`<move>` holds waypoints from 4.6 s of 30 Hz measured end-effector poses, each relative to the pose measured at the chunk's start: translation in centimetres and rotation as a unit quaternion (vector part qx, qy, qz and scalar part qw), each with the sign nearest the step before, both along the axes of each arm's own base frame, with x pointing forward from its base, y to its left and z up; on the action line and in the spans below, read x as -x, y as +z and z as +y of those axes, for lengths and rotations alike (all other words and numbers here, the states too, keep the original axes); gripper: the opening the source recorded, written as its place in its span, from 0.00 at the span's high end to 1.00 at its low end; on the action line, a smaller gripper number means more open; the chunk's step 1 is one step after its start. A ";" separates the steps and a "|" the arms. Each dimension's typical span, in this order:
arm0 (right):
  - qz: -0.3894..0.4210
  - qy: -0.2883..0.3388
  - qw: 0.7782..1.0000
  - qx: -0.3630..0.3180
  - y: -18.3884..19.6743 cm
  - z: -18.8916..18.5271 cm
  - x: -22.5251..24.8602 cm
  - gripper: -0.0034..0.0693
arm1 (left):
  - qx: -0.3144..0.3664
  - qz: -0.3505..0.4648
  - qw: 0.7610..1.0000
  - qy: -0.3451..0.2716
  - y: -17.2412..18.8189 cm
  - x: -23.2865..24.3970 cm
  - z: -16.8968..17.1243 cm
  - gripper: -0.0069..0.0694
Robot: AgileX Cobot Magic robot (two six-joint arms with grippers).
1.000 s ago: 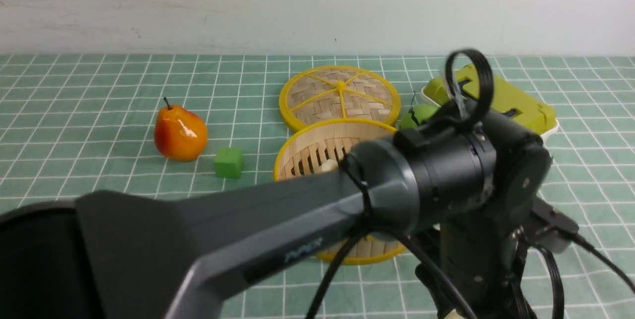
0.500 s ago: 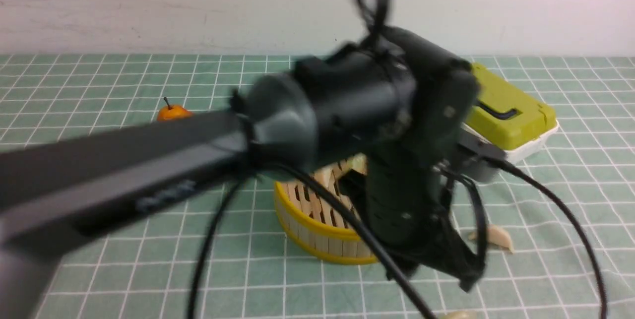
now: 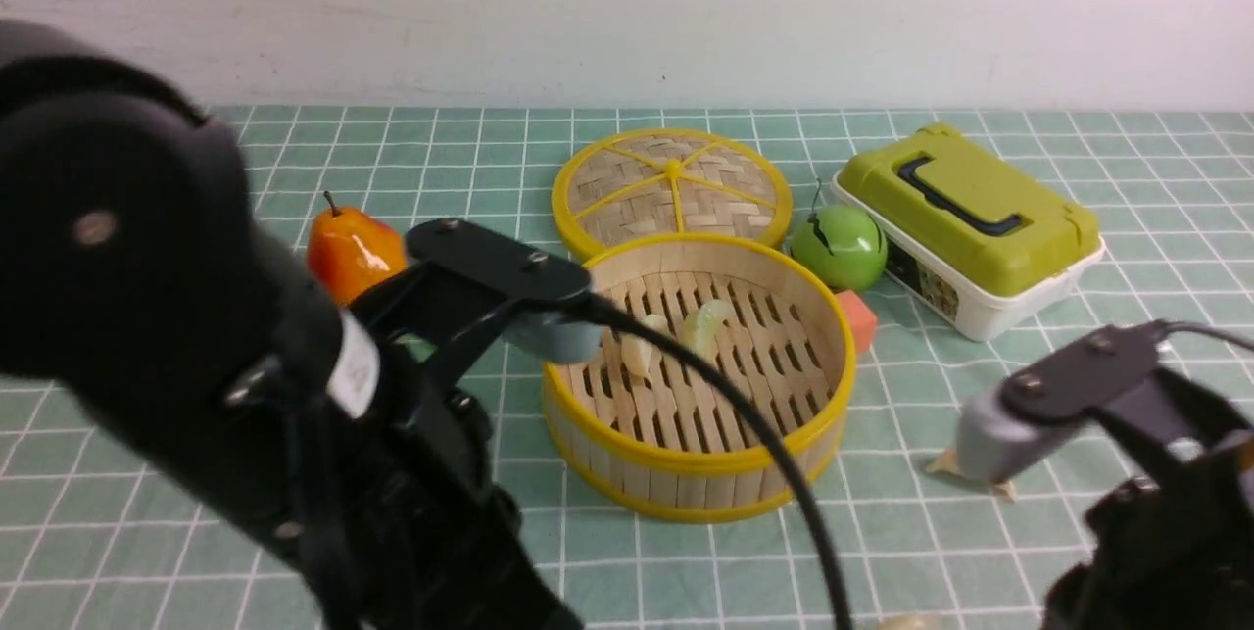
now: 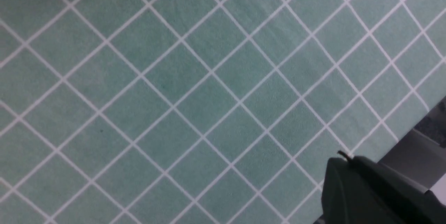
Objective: Put the dumplings into the steamer on the table with the blue tablecloth.
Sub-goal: 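Reach for and grasp a dumpling lying on the table beside the steamer, then place the dumpling in the bamboo steamer basket with the right gripper, then reach for and grasp a dumpling lying on the table beside the steamer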
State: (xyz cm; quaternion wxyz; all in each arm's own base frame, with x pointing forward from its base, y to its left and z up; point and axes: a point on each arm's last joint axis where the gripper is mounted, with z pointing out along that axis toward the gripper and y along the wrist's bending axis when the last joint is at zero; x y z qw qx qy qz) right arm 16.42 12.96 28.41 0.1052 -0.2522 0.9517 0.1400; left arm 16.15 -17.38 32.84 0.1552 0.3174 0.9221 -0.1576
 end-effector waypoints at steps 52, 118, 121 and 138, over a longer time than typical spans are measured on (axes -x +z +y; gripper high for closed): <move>0.021 -0.169 0.983 0.072 -11.9 4.1 -8.0 0.45 | 0.000 -0.028 1.000 0.003 -1.2 2.2 2.6 0.93; -0.008 -0.031 0.991 0.130 -4.6 -2.9 -17.9 0.23 | 0.000 -0.026 1.000 0.012 -1.1 2.4 2.8 0.92; -0.013 -0.014 0.991 0.135 -7.2 -3.3 -18.9 0.23 | 0.005 -0.032 0.999 0.013 -1.0 2.3 2.7 0.91; -0.028 0.012 0.986 0.166 -11.7 -3.3 -20.9 0.65 | 0.007 -0.034 0.999 0.014 -1.0 2.2 2.7 0.90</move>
